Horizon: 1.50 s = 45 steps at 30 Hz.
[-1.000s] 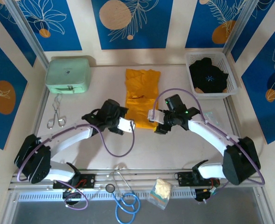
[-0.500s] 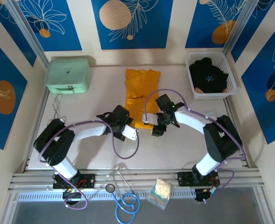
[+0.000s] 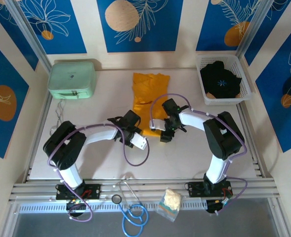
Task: Fold and stack the t-shirts
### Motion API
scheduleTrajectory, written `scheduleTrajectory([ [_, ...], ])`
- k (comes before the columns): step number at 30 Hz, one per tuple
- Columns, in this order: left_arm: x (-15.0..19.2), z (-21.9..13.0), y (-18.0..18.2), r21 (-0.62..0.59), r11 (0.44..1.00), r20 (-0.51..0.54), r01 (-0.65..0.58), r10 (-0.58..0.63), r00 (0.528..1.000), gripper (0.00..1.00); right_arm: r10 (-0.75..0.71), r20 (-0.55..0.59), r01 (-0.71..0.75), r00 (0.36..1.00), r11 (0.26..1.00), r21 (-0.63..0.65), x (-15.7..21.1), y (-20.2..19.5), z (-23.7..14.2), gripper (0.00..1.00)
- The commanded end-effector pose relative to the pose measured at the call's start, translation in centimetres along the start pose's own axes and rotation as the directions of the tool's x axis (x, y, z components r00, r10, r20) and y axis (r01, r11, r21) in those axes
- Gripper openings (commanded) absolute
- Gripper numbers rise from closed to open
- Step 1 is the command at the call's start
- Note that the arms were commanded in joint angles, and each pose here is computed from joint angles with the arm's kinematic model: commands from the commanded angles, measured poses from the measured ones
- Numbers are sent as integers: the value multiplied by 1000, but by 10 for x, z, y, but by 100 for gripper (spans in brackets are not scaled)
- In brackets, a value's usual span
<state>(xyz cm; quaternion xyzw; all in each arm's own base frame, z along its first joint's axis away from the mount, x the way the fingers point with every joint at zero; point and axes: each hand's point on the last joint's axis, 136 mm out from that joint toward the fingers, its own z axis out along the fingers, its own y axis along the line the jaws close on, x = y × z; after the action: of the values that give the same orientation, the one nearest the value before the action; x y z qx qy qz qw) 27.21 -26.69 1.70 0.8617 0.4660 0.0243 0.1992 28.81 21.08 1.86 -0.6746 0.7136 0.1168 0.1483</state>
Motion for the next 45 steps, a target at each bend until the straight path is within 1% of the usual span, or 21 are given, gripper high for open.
scheduleTrajectory([
  [1, 27, 34, 57, -190, 981, -96, -31, 13, 995, 55, 1, -18, -2, 1000, 1000, -25, 5, -1, 7, 60],
  [4, 35, 42, 67, -175, 984, -116, -27, 7, 993, 52, -1, -29, 0, 1000, 999, -34, 6, -3, 10, 58],
  [9, 44, 55, 76, -120, 993, -139, -19, 2, 990, 43, -2, -36, 1, 999, 999, -46, 6, -4, 12, 54],
  [10, 46, 55, 78, -115, 993, -149, -19, 1, 989, 41, -2, -37, 0, 999, 999, -47, 6, -4, 12, 54],
  [12, 46, 49, 86, -132, 991, -154, 2, -22, 988, 41, -2, -41, 0, 999, 999, -51, 8, -3, 12, 54],
  [14, 40, 34, 94, -167, 986, -133, 20, -43, 990, 43, -2, -43, 0, 999, 999, -54, 9, -1, 12, 53],
  [17, 37, 9, 102, -232, 973, -130, 18, -49, 990, 56, -4, -40, 2, 999, 998, -59, 10, 1, 12, 53],
  [19, 39, -4, 102, -249, 968, -139, 9, -44, 989, 61, -3, -41, 0, 999, 998, -65, 11, 2, 13, 53],
  [22, 45, -12, 101, -239, 971, -157, 6, -44, 987, 61, -2, -42, -1, 999, 998, -67, 10, 1, 13, 52],
  [26, 55, -6, 101, -213, 977, -175, 14, -53, 983, 61, -2, -39, -1, 999, 998, -69, 8, 3, 11, 52],
  [29, 58, -8, 101, -195, 981, -181, 19, -54, 982, 61, -3, -40, 0, 999, 997, -73, 8, 4, 10, 52],
  [37, 52, -41, 88, -206, 978, -152, 19, -51, 987, 63, 0, -34, -2, 999, 997, -83, 9, 5, 11, 51],
  [41, 51, -41, 86, -201, 979, -135, 35, -63, 989, 63, 3, -27, -5, 1000, 996, -88, 8, 5, 11, 50],
  [45, 46, -33, 82, -176, 983, -107, 50, -70, 992, 63, 3, -30, -6, 1000, 996, -92, 9, 6, 11, 49],
])
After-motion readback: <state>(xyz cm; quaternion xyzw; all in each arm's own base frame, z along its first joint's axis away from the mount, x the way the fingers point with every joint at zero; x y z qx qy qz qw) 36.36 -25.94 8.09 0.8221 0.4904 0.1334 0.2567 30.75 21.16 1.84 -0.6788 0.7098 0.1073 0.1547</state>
